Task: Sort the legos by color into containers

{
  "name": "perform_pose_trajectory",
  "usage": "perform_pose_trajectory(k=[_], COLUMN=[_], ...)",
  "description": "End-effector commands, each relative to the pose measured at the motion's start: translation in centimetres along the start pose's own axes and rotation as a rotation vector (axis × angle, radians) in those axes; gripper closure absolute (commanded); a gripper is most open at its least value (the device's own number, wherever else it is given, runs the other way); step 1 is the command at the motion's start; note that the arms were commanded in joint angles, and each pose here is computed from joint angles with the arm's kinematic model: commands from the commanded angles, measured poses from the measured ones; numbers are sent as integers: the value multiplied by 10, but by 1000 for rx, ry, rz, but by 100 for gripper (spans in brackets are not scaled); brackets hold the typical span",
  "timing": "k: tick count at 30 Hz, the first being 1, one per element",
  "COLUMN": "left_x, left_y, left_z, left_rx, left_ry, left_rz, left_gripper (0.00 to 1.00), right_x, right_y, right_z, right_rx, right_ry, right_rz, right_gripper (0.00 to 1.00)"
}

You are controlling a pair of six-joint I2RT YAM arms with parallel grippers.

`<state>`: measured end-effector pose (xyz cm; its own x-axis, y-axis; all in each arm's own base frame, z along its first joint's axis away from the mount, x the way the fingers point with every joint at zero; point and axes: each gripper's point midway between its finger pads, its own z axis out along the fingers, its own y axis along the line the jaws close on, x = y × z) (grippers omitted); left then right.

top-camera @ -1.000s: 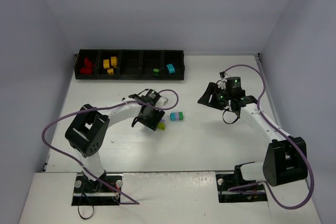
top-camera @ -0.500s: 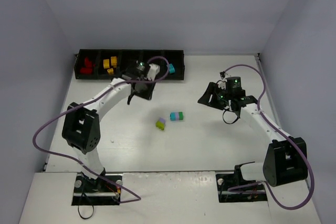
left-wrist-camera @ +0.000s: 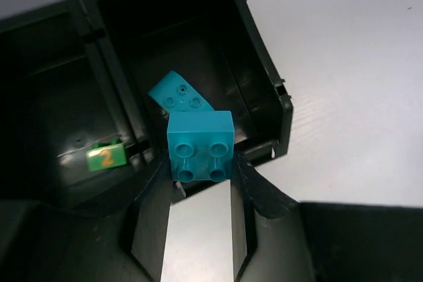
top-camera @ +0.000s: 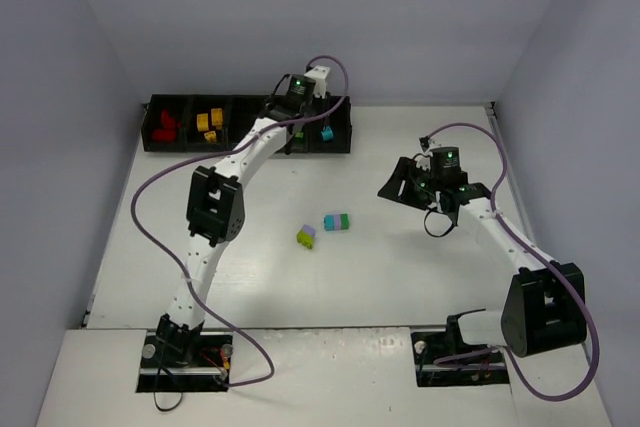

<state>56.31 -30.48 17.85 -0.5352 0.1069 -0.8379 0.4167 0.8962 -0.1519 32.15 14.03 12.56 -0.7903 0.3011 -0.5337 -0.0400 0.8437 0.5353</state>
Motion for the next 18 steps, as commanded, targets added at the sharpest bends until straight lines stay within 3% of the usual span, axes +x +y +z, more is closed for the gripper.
perform_pose_trajectory(k=[1,7,13,18], left_x=[-65,-79,-65,-69], left_y=[-20,-19,-21,-28], left_z=[-4,15,22,2], left_rx=[62,71,85,115], left_ry=[-205,-284,-255,-235], left_rz=[-41,-62,-68,-51], left_gripper=[93,71,37,33], right_x=[-23,-19,-17,-19], right_y=[16,15,14,17], right_z=[-7,-6,-6,-6], right_rx=[-32,-31,-29,-38], right_ry=[-70,-50,-41,-44], right_rz=[-40,-34,-32,-41], right_gripper=[45,45,45,45])
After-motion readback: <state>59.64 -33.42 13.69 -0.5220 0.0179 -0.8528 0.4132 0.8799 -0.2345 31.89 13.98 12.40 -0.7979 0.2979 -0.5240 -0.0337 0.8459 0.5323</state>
